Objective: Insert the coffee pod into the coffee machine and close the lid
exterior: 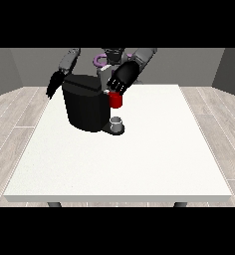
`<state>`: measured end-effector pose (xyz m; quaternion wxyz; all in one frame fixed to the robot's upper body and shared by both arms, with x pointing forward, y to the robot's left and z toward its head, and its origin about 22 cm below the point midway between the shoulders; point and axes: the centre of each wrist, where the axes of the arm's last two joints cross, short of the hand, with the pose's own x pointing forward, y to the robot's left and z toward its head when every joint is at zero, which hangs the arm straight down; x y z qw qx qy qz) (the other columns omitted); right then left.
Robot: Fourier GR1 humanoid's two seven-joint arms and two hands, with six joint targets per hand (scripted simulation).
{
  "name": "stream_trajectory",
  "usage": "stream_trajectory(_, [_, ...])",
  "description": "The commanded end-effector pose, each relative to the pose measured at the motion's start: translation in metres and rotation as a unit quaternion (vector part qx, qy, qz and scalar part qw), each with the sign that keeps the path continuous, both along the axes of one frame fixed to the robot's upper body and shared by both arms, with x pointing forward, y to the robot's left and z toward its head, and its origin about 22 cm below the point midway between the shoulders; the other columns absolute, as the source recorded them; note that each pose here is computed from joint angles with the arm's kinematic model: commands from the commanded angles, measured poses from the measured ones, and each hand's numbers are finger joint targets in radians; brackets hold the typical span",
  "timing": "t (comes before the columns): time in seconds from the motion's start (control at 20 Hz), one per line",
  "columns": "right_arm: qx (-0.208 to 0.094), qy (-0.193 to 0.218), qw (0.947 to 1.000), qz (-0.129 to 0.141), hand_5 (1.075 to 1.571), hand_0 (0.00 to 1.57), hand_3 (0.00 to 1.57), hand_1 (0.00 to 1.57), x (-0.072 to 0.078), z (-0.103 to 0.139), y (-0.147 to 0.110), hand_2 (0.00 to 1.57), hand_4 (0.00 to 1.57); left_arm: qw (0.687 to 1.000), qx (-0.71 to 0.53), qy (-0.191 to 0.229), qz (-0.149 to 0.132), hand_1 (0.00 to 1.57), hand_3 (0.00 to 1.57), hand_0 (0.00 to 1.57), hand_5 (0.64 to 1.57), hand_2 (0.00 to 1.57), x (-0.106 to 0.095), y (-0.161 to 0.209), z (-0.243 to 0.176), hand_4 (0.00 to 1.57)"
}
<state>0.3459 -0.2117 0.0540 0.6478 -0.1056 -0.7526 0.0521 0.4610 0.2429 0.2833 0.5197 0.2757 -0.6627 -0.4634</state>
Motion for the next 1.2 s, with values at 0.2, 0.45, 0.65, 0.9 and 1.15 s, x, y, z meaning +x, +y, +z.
stream_trajectory(0.2, [-0.009,-0.032,0.9995,-0.001,1.571,0.0,0.0,0.0,0.004,0.016,-0.001,0.0,0.0,0.999,0.016,-0.049,0.005,1.27,1.18,1.27,1.571,1.27,0.0,0.001,-0.01,0.17])
stream_trajectory(0.45, [-0.01,-0.019,0.9998,-0.001,1.571,0.0,0.0,0.0,0.0,0.002,0.005,0.0,0.0,0.997,0.066,-0.047,0.018,1.21,1.09,1.21,1.571,1.22,-0.001,0.002,0.006,0.0])
stream_trajectory(0.65, [-0.009,-0.016,0.9998,0.0,1.571,0.0,0.0,0.0,0.001,0.014,0.009,0.0,0.0,0.997,0.067,-0.044,0.017,1.17,1.02,1.17,1.571,1.17,0.001,0.009,-0.019,0.0])
stream_trajectory(0.9, [-0.002,-0.017,0.9998,0.005,1.571,0.0,0.0,0.0,0.003,0.021,0.013,0.0,0.0,0.996,0.051,-0.069,0.018,1.11,0.97,1.11,1.571,1.13,0.0,0.021,0.0,0.0])
stream_trajectory(1.15, [-0.007,-0.026,0.9996,0.002,1.571,0.0,0.0,0.0,0.006,0.027,0.004,0.0,0.06,0.995,0.024,-0.098,0.005,1.25,0.96,1.25,1.571,1.21,0.002,0.004,-0.014,0.0])
